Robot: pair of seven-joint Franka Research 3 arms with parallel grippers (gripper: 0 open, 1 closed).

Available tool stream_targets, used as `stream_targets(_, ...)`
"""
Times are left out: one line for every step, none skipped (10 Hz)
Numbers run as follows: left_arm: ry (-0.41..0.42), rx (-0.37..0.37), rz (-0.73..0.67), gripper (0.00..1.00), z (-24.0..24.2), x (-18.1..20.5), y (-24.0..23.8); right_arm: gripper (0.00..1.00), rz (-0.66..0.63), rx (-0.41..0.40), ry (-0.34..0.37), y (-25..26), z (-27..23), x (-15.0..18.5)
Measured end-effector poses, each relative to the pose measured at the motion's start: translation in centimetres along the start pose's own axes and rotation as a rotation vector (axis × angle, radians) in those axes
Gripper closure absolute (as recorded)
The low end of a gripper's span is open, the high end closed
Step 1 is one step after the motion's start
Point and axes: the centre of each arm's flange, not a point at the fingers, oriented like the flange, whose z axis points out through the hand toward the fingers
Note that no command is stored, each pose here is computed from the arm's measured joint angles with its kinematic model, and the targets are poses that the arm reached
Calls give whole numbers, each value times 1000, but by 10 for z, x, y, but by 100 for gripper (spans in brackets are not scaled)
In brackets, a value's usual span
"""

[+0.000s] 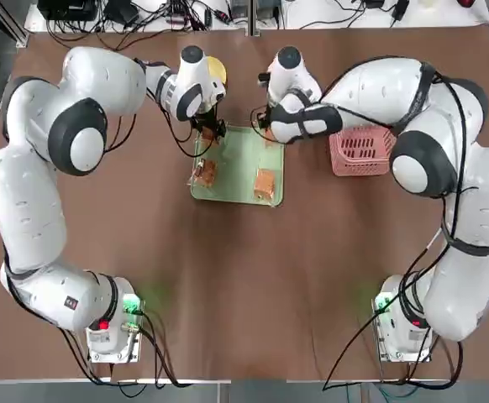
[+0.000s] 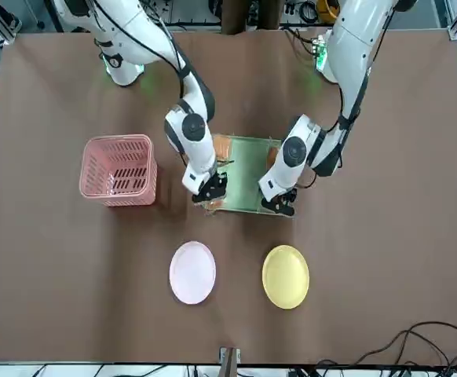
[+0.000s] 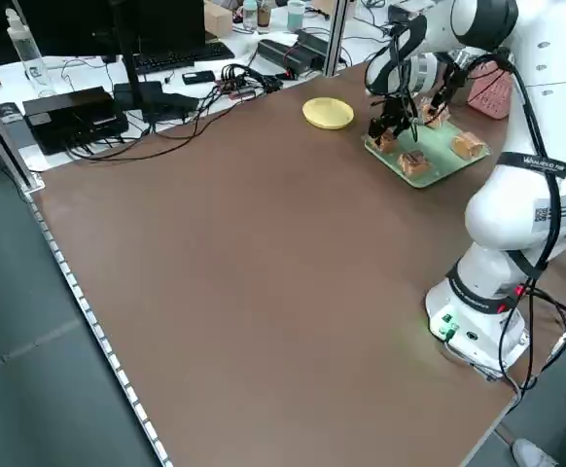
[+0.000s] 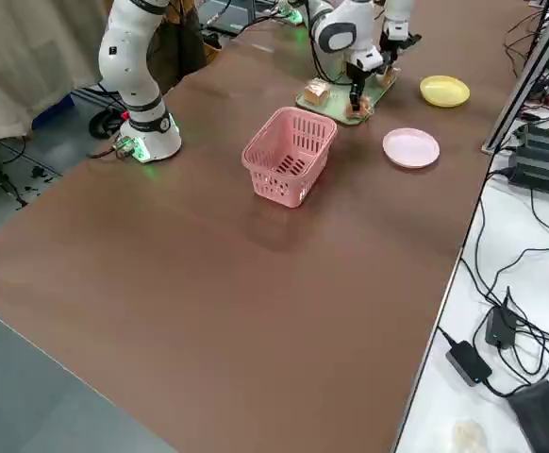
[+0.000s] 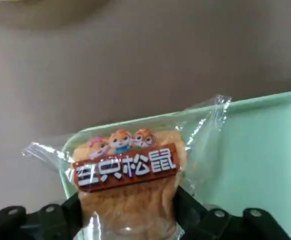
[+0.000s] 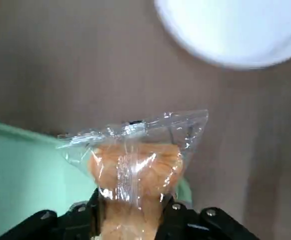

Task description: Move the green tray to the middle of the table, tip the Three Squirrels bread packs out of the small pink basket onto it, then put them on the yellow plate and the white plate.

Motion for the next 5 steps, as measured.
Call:
stream_targets(-11, 7, -8, 33, -4, 1, 0, 54, 29, -17, 23, 14, -20, 26)
stream_targets(-24, 16, -18, 35, -14, 3, -1, 54, 43, -30, 56, 27, -44, 54)
stream_targets(-25, 25, -26, 39, -30, 7, -4, 54, 41, -38, 83, 40, -60, 73)
stream_targets(-7, 25, -38, 48, -49, 15, -10, 54, 33, -49, 96, 54, -63, 86)
stream_targets(12, 24, -56, 54, -67, 26, -18, 54, 37, -56, 105, 67, -58, 99)
